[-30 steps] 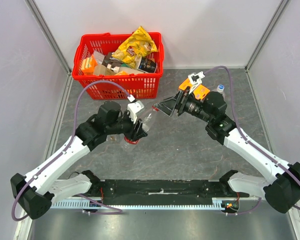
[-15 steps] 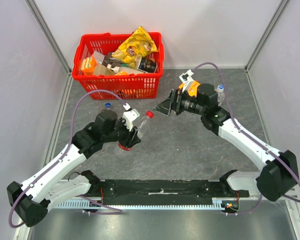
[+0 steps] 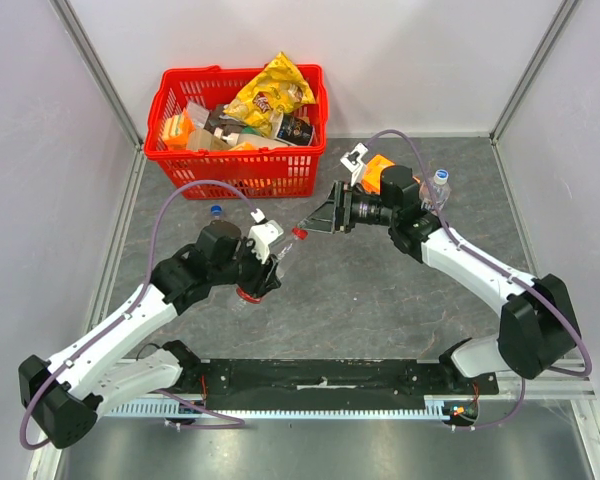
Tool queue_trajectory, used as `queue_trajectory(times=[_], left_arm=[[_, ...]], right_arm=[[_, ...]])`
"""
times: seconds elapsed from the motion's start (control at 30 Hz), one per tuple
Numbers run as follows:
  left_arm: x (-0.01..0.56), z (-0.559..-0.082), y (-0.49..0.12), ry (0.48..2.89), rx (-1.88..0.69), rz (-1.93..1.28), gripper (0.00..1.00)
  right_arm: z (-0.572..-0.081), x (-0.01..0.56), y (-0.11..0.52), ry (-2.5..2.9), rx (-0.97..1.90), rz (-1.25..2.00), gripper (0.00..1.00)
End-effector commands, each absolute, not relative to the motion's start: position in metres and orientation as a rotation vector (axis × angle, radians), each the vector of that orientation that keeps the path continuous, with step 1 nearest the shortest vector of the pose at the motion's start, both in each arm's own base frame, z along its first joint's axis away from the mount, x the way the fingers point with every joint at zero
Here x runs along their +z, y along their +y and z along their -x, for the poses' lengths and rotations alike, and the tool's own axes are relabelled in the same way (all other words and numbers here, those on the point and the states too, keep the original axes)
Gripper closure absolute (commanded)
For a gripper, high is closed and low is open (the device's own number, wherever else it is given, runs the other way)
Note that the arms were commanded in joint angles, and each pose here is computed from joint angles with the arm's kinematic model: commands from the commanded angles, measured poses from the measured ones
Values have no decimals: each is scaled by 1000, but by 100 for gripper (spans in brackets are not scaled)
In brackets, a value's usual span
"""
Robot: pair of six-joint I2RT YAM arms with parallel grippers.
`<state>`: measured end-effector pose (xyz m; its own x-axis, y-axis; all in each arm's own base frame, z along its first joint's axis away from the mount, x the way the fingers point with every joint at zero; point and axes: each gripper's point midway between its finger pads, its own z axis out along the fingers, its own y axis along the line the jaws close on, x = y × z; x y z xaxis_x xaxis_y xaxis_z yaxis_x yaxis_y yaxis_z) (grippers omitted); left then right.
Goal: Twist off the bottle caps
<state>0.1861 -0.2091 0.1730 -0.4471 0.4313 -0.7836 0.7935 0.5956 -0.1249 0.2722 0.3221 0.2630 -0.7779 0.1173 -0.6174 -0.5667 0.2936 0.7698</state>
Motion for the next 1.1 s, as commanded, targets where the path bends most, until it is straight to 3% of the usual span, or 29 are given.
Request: queue_trajectory(times=[0.0, 0.3, 0.57, 0.63, 0.77, 0.93, 1.07], left_arm=[[180, -190, -215, 2050, -638, -977, 57], [179, -190, -215, 2054, -638, -980, 57], [177, -191, -215, 2061, -630, -978, 57], [177, -190, -214, 2062, -629, -980, 57], [177, -191, -215, 2062, -631, -976, 57], [177, -190, -215, 2060, -629, -981, 57], [178, -189, -215, 2058, -627, -982, 57]], right_arm=[[-269, 276, 333, 1930, 1619, 446, 24], [-266, 264, 340, 1982, 1612, 460, 46], [-255, 265, 347, 1983, 1634, 481, 48], [-255, 265, 346, 1982, 1632, 464, 53], [-251, 270, 346, 1961, 1681, 447, 51], [-250, 280, 348, 1925, 1724, 434, 38], [-249, 285, 348, 1916, 1733, 441, 39]])
